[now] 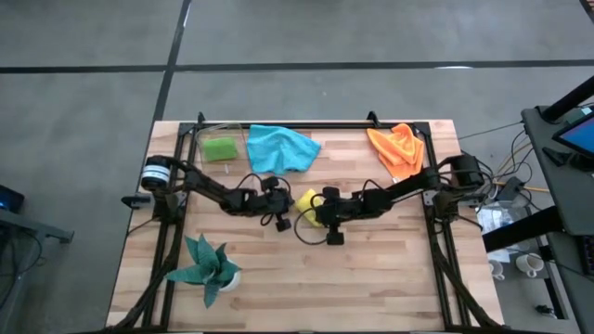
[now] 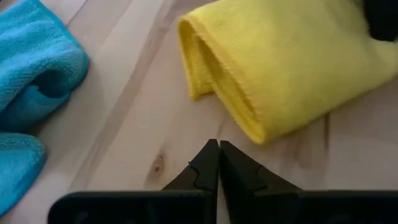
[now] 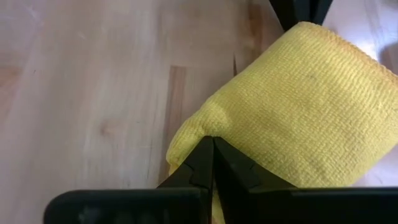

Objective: Roll microfiber towels into tight, uniform cylinder then place into a basket
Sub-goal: Roll the yellow microfiber towel

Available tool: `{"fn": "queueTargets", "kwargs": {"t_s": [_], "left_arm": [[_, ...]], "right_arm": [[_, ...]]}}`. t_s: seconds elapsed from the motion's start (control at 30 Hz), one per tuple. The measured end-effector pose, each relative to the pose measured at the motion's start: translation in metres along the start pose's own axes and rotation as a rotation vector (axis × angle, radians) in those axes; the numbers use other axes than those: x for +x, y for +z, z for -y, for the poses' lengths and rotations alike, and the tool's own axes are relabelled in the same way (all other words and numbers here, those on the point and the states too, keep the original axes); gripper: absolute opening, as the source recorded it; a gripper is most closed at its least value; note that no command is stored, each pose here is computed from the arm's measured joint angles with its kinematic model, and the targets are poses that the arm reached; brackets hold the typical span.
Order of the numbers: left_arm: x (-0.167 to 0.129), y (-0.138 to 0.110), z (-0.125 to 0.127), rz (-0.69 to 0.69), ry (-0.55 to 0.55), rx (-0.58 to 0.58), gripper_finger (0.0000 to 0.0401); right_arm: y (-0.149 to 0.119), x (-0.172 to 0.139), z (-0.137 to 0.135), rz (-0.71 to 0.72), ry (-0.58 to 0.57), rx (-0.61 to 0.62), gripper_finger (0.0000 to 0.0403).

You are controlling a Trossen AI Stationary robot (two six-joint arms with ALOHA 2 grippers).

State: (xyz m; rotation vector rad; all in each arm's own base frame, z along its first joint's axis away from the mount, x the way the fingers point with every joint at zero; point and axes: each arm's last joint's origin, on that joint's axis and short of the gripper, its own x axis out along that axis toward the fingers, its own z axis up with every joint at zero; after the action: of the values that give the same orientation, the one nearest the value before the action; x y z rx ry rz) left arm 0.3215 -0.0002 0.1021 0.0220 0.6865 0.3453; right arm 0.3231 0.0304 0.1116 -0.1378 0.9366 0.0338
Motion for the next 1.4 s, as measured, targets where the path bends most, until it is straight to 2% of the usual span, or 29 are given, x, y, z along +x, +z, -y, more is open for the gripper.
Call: {"fn": "queueTargets", "kwargs": {"t_s": [0.13, 0.3, 0.47, 0.53, 0.73, 0.87, 1.07, 1.4], "left_arm": [[-0.012, 0.007, -0.004, 0.020, 0.080, 0.056, 0.0000], [-0.034, 0.041, -0.013, 0.155, 0.118, 0.108, 0.0000], [-0.037, 0.058, -0.011, 0.209, -0.084, 0.239, 0.0000], [-0.032, 0.063, -0.010, 0.223, -0.109, 0.258, 0.0000], [-0.015, 0.066, -0.007, 0.196, -0.115, 0.295, 0.0000], [-0.008, 0.065, -0.003, 0.183, -0.144, 0.344, 0.0000], [-0.006, 0.066, 0.000, 0.197, -0.220, 0.352, 0.0000], [-0.005, 0.055, 0.000, 0.103, -0.263, 0.352, 0.0000]], "right_arm": [[0.001, 0.000, 0.000, 0.000, 0.008, -0.002, 0.0009], [0.001, 0.000, 0.000, -0.002, 0.014, -0.021, 0.0009], [0.001, 0.000, 0.000, 0.000, 0.073, -0.083, 0.0009], [0.000, 0.000, 0.001, 0.003, 0.107, -0.089, 0.0009], [0.000, -0.001, 0.002, 0.015, 0.243, -0.140, 0.0009], [-0.001, -0.001, 0.000, 0.030, 0.337, -0.209, 0.0009], [-0.003, -0.003, -0.004, 0.064, 0.470, -0.317, 0.0009], [0.002, -0.004, -0.011, 0.082, 0.516, -0.350, 0.0009]]}}
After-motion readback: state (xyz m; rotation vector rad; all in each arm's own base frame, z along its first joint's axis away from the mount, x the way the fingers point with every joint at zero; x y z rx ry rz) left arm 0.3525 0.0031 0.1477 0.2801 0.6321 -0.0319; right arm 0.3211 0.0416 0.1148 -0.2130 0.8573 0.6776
